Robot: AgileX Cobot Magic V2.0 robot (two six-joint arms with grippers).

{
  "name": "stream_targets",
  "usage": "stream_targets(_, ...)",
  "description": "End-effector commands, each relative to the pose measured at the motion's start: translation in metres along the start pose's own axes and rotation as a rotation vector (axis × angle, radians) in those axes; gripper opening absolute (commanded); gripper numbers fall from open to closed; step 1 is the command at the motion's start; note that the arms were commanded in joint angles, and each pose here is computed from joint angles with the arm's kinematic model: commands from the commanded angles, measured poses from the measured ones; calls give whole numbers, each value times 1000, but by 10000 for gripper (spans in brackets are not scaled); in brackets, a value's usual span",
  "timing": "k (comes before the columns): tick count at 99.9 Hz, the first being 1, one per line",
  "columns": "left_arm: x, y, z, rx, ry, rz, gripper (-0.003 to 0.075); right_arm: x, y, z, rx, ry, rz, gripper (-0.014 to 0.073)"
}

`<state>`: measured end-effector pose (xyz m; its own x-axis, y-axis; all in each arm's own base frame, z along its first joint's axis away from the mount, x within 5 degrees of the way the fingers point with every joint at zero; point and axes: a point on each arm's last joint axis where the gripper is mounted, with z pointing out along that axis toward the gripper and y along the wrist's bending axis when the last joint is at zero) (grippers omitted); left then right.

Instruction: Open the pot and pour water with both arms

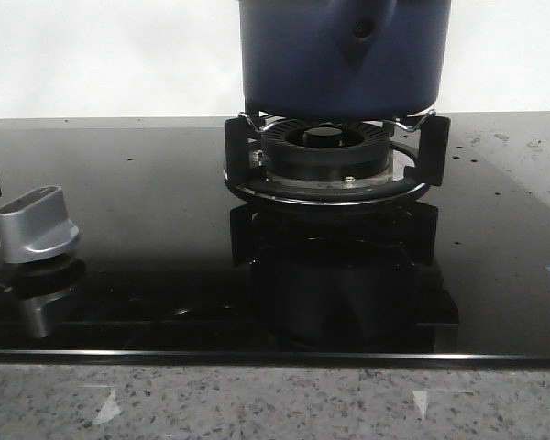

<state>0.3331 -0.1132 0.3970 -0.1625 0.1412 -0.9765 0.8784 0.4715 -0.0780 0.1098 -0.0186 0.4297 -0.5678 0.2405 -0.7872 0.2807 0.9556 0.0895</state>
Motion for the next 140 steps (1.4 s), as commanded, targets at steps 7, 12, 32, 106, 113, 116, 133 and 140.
stream_targets(7,-31,-14,-14,2,-132,0,317,-33,-9,1,153,-91,-1,311)
stream_targets(12,-31,-14,-14,2,-132,0,317,-36,-13,5,205,-82,-6,311)
stream_targets(32,-31,-14,-14,2,-132,0,316,-40,-22,20,308,-31,19,311)
stream_targets(106,-34,-16,-14,19,-168,-25,316,-29,-62,68,355,307,350,309)
stream_targets(113,-34,-16,-14,23,-168,-25,316,-29,-64,71,357,318,357,309)
stream_targets(116,-34,-16,-14,25,-167,-24,316,-29,-64,72,357,320,356,309)
stream_targets(133,-34,-19,-14,49,-165,-23,316,-31,-65,74,341,308,272,307)
stream_targets(140,-34,-19,-14,51,-165,-23,316,-32,-65,75,335,306,245,307)
